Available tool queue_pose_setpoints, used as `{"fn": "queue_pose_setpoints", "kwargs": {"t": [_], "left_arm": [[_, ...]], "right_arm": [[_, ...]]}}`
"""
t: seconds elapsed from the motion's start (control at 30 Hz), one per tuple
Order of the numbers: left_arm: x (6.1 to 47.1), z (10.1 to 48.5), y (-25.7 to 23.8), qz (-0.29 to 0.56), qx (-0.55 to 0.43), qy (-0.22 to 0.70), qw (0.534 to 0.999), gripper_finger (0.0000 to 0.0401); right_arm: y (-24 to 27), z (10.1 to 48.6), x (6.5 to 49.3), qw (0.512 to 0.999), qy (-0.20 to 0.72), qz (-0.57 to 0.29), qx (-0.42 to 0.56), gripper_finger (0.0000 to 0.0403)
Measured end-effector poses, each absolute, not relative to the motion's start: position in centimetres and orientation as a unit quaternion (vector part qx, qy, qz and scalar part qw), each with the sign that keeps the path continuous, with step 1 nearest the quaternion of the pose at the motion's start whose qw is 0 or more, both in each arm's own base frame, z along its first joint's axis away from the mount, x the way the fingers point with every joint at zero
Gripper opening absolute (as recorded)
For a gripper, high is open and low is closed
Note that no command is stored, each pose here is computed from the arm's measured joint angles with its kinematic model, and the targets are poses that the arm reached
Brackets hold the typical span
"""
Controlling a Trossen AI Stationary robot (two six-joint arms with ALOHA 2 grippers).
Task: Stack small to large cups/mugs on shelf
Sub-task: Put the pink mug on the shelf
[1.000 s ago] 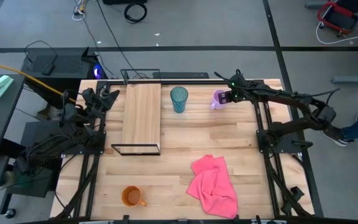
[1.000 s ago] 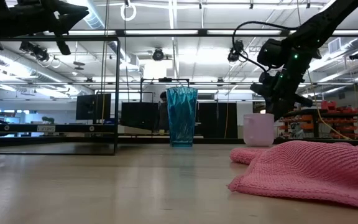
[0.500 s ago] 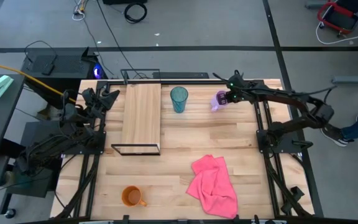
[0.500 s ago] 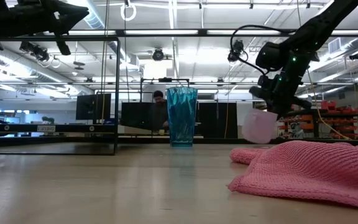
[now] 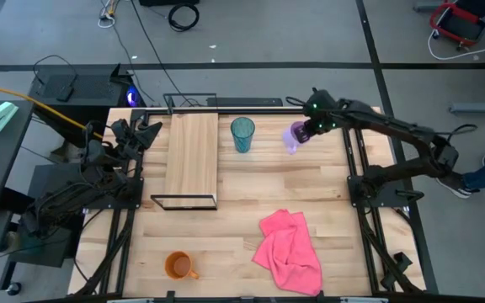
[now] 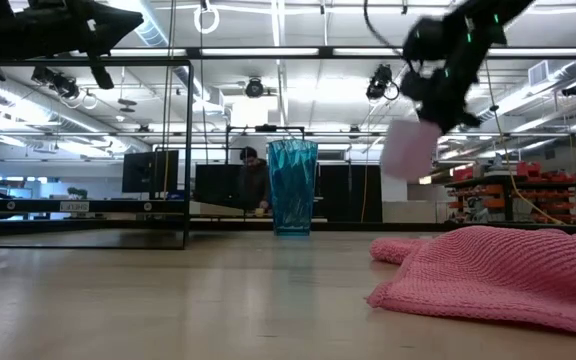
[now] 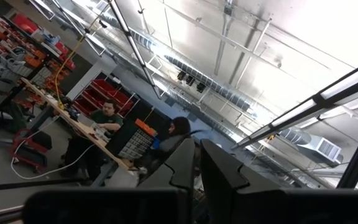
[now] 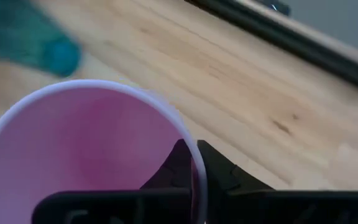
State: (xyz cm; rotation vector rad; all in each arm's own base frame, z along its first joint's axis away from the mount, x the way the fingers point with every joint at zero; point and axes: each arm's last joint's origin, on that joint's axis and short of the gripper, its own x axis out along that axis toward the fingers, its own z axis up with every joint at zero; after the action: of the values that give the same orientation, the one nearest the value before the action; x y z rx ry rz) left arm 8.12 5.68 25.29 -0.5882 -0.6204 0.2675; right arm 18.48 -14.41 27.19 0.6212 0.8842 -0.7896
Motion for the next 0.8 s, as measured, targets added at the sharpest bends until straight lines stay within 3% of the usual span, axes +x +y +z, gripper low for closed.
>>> {"fn": "queue_pose_setpoints", "kwargs": {"t": [0.2, 0.37, 0.6, 0.8], "left_arm": [[8.1, 25.3, 5.7, 0.129, -0.284, -0.3, 0.901, 0.0034], [8.1, 25.3, 5.7, 0.131, -0.284, -0.301, 0.901, 0.0026], [8.1, 25.3, 5.7, 0.132, -0.285, -0.302, 0.9, 0.0031], [8.1, 25.3, 5.7, 0.132, -0.286, -0.302, 0.9, 0.0033]], "right_arm": [[-12.3, 35.7, 19.8, 0.832, 0.411, -0.303, 0.218, 0.001], [-10.9, 39.8, 20.9, 0.843, 0.433, -0.261, 0.18, 0.001], [-9.4, 40.9, 25.3, 0.845, 0.48, -0.195, 0.13, 0.001], [-6.7, 37.8, 30.8, 0.834, 0.537, -0.112, 0.067, 0.001]]}}
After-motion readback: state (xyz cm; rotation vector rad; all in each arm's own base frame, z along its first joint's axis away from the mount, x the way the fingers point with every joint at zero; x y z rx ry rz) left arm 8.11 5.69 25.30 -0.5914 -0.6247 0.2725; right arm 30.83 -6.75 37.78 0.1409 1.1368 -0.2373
